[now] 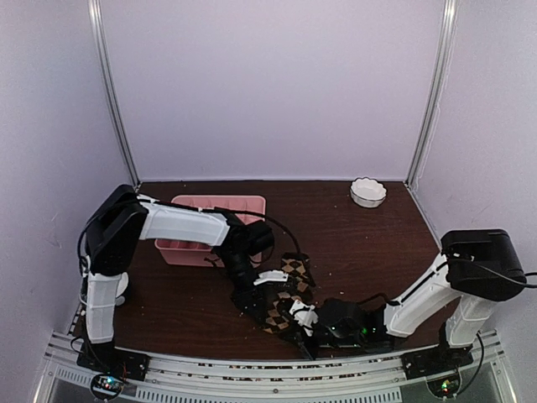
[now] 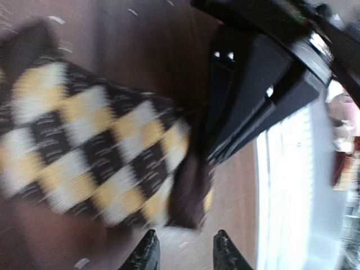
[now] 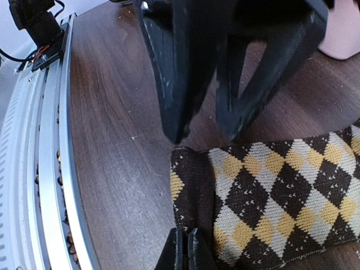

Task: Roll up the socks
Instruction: Roll the sock at the center of the board.

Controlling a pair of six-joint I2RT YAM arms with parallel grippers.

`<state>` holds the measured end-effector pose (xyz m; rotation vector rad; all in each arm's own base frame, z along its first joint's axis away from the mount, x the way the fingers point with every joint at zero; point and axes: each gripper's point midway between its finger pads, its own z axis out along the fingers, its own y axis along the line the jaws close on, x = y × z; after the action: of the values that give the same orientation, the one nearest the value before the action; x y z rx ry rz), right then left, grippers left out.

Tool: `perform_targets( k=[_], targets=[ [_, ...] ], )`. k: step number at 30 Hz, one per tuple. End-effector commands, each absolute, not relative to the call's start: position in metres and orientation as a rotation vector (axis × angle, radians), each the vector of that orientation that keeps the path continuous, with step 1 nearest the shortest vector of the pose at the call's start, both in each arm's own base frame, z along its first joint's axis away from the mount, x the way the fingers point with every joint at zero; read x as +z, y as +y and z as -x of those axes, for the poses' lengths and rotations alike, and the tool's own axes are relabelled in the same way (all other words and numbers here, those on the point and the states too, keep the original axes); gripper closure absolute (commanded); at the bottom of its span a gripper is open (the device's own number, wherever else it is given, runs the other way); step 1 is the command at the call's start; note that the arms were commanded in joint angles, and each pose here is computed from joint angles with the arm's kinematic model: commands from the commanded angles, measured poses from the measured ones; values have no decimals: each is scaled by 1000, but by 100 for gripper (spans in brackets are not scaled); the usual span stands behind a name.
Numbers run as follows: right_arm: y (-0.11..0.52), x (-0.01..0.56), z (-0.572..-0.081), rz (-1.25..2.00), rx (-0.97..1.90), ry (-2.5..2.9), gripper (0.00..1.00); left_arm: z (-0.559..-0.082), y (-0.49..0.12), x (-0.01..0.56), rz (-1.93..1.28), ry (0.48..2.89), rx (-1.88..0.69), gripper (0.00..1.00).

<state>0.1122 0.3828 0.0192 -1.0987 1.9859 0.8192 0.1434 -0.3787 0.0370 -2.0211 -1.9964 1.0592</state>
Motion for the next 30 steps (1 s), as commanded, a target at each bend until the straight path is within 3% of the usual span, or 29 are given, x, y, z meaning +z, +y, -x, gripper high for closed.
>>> perform_targets(
  k=[1,6,13,22,30],
  targets=[
    [334,-42,-89,1094,797,2323,100,-194,-395,57,2369,-2200,975,64],
    [327,-53,-89,991,844,2447,100,-177,-391,77,2554,-2053,1057,66],
    [309,-78,-88,834,910,2636,100,-132,-385,42,2710,-1736,936,71],
    [296,-87,-88,699,1005,2728,100,-127,-384,24,2773,-1684,911,65],
    [293,-92,-88,692,977,2773,100,-134,-396,21,2837,-1740,858,67]
  ],
)
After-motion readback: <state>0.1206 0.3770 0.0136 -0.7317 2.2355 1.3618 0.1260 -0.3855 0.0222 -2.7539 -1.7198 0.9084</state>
